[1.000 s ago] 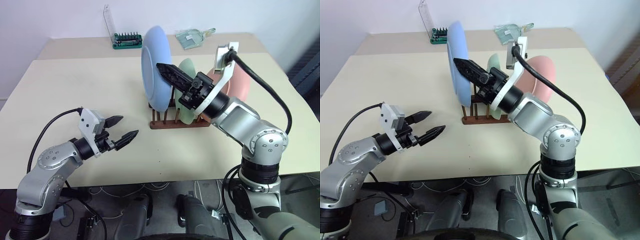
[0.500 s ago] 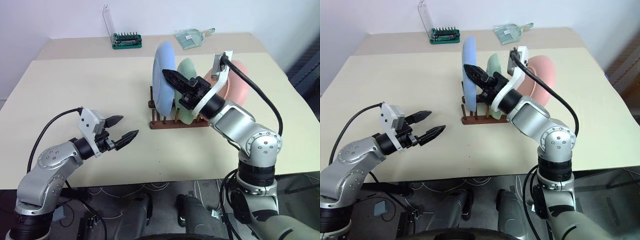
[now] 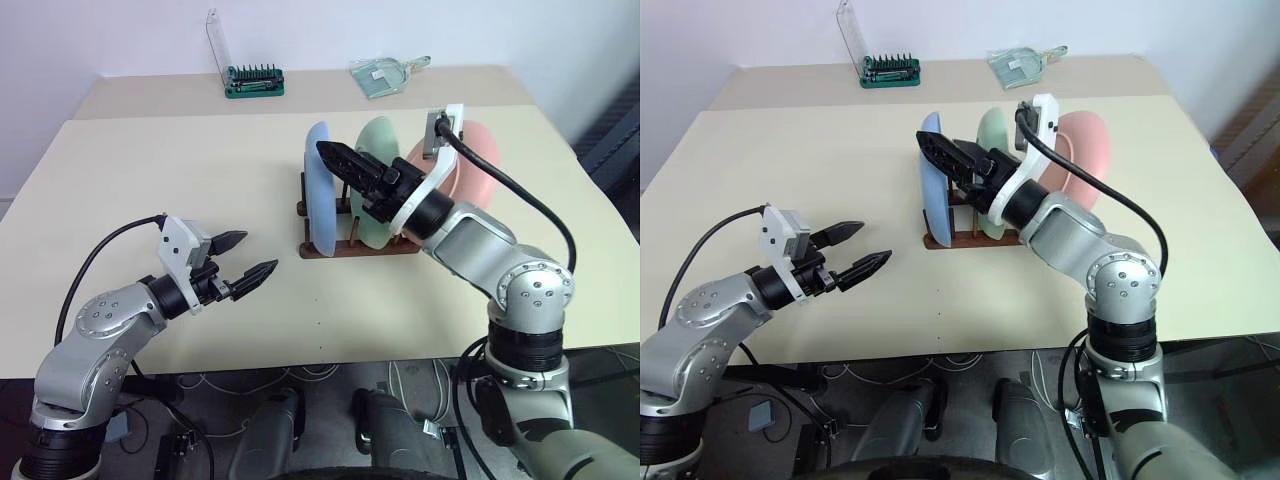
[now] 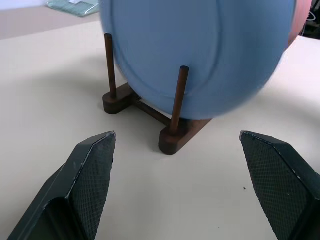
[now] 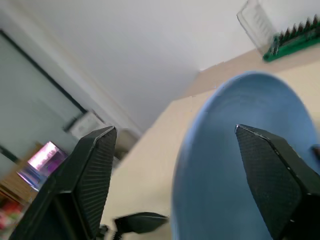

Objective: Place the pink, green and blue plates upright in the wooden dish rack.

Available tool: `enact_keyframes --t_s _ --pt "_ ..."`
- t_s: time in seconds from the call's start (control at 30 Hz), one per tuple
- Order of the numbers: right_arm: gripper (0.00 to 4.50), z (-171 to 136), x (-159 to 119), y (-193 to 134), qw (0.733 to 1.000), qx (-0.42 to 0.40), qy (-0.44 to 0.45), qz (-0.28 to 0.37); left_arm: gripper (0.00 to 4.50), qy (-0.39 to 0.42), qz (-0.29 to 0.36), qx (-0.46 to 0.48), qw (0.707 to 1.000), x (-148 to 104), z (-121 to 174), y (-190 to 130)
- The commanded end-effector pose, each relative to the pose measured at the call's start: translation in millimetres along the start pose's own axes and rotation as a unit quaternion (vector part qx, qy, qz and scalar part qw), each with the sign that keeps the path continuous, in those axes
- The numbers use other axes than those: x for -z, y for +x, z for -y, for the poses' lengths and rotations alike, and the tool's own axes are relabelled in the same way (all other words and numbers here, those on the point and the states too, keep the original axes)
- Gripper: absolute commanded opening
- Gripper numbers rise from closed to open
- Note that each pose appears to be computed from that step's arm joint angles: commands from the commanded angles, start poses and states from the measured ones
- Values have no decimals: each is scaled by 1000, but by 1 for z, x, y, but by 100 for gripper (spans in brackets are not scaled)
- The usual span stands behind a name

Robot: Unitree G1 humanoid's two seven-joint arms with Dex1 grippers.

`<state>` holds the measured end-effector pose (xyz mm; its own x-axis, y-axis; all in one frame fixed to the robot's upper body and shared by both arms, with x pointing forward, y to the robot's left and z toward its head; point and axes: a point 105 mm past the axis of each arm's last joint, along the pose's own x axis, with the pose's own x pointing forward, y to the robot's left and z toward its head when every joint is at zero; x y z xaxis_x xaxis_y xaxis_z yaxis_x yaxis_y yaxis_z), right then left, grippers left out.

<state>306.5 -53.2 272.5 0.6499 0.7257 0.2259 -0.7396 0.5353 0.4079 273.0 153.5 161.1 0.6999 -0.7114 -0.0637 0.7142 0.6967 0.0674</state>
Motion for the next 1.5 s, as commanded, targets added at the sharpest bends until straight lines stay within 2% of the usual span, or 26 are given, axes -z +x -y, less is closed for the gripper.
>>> enact_keyframes --t_s 0.03,0.2,0.27,0.3,0.37,0.43,0.53,0.57,0.67,0.77,0.83,0.9,0.97,1.1,1.27,1.37,1.5 --pt "394 -27 -17 -2 995 -56 -83 18 410 19 20 15 1000 -12 6 3" --pt "394 -31 -34 -8 977 -68 -200 25 410 18 22 18 999 -12 7 5" --pt "394 -33 -43 -12 972 -76 -218 36 410 18 23 19 999 -12 8 5" --pt "372 -25 -61 -19 968 -64 -239 50 410 18 23 21 999 -12 8 6" --pt "305 -9 -89 -33 957 -30 -279 68 410 17 23 24 999 -12 10 6" --pt "212 16 -110 -49 943 27 -325 68 410 15 24 30 999 -11 12 7" --pt "44 60 -138 -80 911 137 -385 55 410 14 24 43 999 -11 16 10" --pt "6 73 -147 -91 897 174 -404 49 410 13 24 48 998 -11 18 11" --pt "6 104 -161 -121 854 263 -448 19 410 10 24 64 998 -10 23 15" --pt "6 138 -143 -147 781 320 -526 -103 410 6 24 89 996 -10 32 21" --pt "6 148 -125 -154 762 312 -545 -159 410 5 25 100 995 -10 36 23" --pt "6 148 -114 -155 765 291 -546 -178 410 4 26 107 994 -11 38 24" --pt "6 142 -100 -150 780 259 -539 -185 410 5 26 119 993 -13 42 25" --pt "6 107 -66 -125 820 145 -521 -186 410 14 29 131 991 -17 46 28" --pt "6 80 -64 -110 843 80 -508 -157 410 6 28 125 992 -16 46 27" --pt "6 75 -63 -107 847 67 -505 -155 410 4 29 123 992 -15 46 27" --pt "6 95 -68 -112 831 115 -516 -174 410 2 30 119 992 -15 46 26"
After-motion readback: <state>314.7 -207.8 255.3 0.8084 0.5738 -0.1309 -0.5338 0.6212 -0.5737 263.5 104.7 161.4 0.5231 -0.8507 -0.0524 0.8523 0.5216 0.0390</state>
